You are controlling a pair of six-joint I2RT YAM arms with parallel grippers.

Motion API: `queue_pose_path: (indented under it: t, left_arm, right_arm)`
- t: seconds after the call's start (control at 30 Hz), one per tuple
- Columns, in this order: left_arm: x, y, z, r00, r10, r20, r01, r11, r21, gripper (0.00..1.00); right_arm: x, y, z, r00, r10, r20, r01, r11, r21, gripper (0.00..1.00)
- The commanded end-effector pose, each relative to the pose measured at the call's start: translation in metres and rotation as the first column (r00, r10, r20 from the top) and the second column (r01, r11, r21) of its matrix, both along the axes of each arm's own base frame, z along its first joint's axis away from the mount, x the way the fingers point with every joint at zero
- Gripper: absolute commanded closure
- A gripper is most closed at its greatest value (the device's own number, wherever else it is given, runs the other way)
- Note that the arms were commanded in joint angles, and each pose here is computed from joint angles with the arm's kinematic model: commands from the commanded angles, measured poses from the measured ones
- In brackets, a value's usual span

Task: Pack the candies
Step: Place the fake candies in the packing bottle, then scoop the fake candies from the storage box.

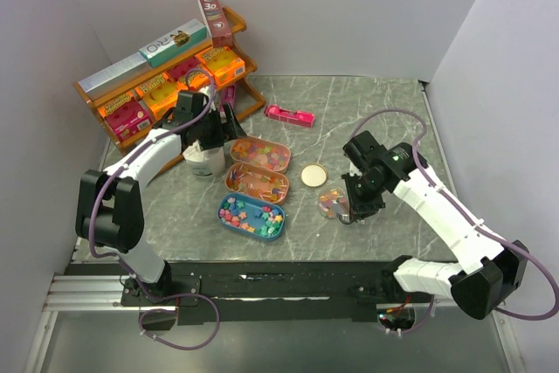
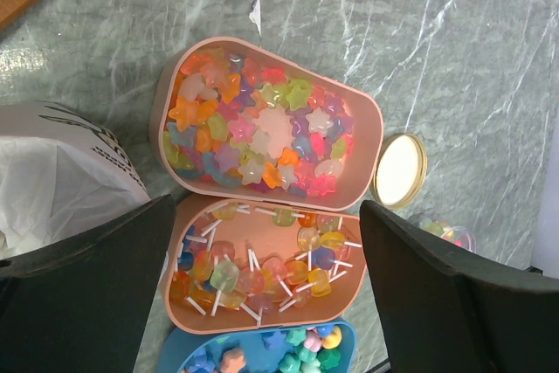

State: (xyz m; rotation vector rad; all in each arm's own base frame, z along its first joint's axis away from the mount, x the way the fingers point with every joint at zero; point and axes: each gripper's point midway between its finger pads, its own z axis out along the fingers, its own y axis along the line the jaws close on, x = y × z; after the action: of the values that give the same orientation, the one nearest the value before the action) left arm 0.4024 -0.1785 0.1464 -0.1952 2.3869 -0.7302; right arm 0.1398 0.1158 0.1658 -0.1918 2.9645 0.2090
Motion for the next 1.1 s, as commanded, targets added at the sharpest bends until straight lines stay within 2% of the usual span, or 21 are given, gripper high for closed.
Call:
queue_pose_path:
  t: [0.0,0.23,0.33,0.43,0.63,0.8,0.97,1.03,1.07]
  left_arm:
    - [-0.002,0.002,0.011,1.000,0.009,0.029,-0.009,1.000,-0.012,0.07]
    - [-0.002,0.003,0.013,0.999,0.018,0.034,-0.018,1.000,-0.007,0.07]
    - [0.000,0.003,0.015,0.999,0.018,0.039,-0.018,1.000,-0.006,0.07]
    - [0.001,0.003,0.017,0.999,0.019,0.044,-0.019,1.000,-0.007,0.07]
    - [0.003,0.004,0.023,0.998,0.022,0.055,-0.022,1.000,0.001,0.06]
    - [0.004,0.008,0.026,0.997,0.036,0.064,-0.037,0.999,0.013,0.05]
    - [0.005,0.009,0.030,0.996,0.046,0.070,-0.047,0.999,0.015,0.05]
    - [0.005,0.010,0.031,0.996,0.048,0.073,-0.050,0.999,0.019,0.05]
    - [0.005,0.010,0.032,0.996,0.050,0.073,-0.052,0.998,0.021,0.05]
  right_arm:
    - [0.001,0.002,0.019,1.000,0.020,0.003,-0.020,1.000,0.021,1.00]
    - [-0.008,0.002,0.007,0.994,0.020,-0.106,-0.020,1.000,0.006,1.00]
    - [-0.005,0.001,0.010,0.995,0.020,-0.100,-0.020,1.000,0.000,1.00]
    - [0.007,0.003,0.022,0.999,0.025,-0.045,-0.025,1.000,0.002,1.00]
    - [0.045,0.010,0.058,0.979,0.096,0.180,-0.101,0.995,0.023,1.00]
    - [0.071,0.036,0.110,0.851,0.219,0.478,-0.286,0.956,0.071,1.00]
    - [0.084,0.050,0.118,0.756,0.314,0.574,-0.385,0.923,0.002,1.00]
    - [0.095,0.060,0.125,0.680,0.349,0.645,-0.436,0.899,-0.027,1.00]
    - [0.095,0.065,0.118,0.663,0.376,0.647,-0.462,0.886,-0.041,1.00]
